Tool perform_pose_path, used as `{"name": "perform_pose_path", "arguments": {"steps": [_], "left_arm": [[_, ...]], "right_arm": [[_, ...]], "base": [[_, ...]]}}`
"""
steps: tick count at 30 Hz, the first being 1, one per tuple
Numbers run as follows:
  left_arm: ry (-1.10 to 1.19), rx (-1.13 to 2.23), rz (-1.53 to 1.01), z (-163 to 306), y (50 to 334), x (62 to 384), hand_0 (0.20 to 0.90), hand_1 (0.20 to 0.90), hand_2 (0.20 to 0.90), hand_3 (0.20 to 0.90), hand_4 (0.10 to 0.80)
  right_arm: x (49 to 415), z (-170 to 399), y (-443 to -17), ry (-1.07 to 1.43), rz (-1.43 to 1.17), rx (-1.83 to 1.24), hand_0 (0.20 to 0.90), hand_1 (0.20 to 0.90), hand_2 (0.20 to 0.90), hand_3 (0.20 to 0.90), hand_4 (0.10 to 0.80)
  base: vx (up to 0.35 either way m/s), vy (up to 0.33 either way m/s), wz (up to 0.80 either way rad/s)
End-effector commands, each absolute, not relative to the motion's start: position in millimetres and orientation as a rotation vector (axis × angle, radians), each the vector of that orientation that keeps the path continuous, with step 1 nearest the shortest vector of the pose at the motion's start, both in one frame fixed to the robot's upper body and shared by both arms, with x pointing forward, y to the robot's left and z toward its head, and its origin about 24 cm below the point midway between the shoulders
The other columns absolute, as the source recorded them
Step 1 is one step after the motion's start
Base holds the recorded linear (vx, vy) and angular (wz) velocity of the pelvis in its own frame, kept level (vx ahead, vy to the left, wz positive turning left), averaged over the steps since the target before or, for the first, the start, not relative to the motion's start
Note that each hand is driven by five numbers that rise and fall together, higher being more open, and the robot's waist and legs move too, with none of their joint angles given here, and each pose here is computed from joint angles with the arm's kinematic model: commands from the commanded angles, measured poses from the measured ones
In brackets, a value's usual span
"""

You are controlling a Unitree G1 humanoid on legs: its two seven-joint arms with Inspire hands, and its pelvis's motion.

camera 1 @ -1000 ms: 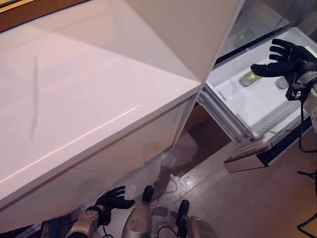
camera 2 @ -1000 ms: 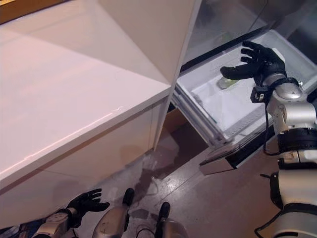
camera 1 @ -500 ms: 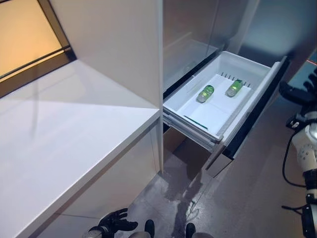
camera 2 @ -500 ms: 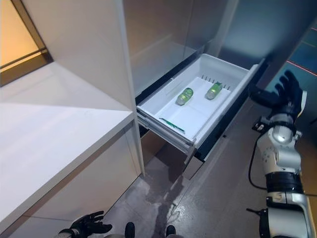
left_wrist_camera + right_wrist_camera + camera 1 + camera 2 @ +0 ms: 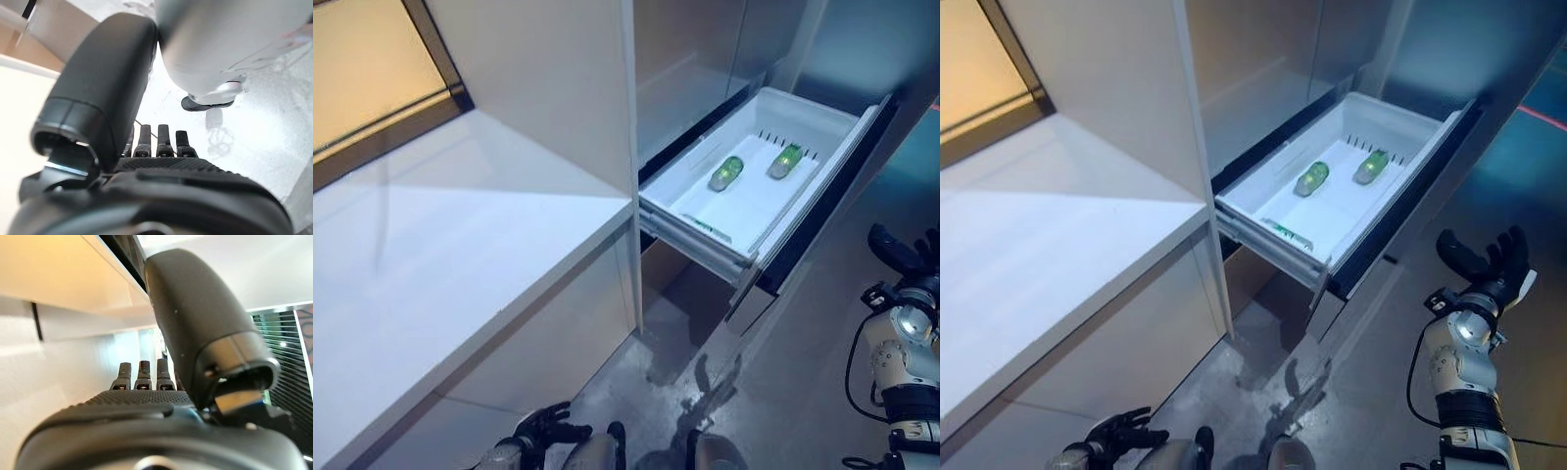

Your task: Put drinks into fridge and close the fridge

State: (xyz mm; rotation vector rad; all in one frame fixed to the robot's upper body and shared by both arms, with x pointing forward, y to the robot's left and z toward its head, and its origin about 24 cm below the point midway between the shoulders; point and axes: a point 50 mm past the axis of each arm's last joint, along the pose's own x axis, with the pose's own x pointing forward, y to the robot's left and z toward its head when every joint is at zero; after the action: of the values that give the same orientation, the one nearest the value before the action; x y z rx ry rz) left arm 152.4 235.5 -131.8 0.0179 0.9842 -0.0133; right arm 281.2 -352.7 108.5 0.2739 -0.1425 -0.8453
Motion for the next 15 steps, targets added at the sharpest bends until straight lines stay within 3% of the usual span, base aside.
{"name": "perform_pose_path", "arguments": {"steps": [1, 8, 15], "left_arm": [[1.001, 0.042, -0.003, -136, 233, 140, 0.900, 0.900, 0.900, 0.900, 0.800], [0.984, 0.005, 0.040, -135, 231, 145, 0.900, 0.900, 0.900, 0.900, 0.800], [0.963, -0.030, 0.047, -133, 231, 149, 0.900, 0.900, 0.900, 0.900, 0.800]], "right_arm": [[291, 176, -358, -0.456, -0.849, 0.361, 0.900, 0.900, 0.900, 0.900, 0.800], [313, 184, -339, -0.472, -0.868, 0.465, 0.900, 0.900, 0.900, 0.900, 0.800], [345, 218, -294, -0.551, -0.396, 0.323, 0.900, 0.900, 0.900, 0.900, 0.800]], "base": [[-0.083, 0.088, 0.11], [-0.048, 0.105, 0.13], [-0.005, 0.081, 0.15]]}}
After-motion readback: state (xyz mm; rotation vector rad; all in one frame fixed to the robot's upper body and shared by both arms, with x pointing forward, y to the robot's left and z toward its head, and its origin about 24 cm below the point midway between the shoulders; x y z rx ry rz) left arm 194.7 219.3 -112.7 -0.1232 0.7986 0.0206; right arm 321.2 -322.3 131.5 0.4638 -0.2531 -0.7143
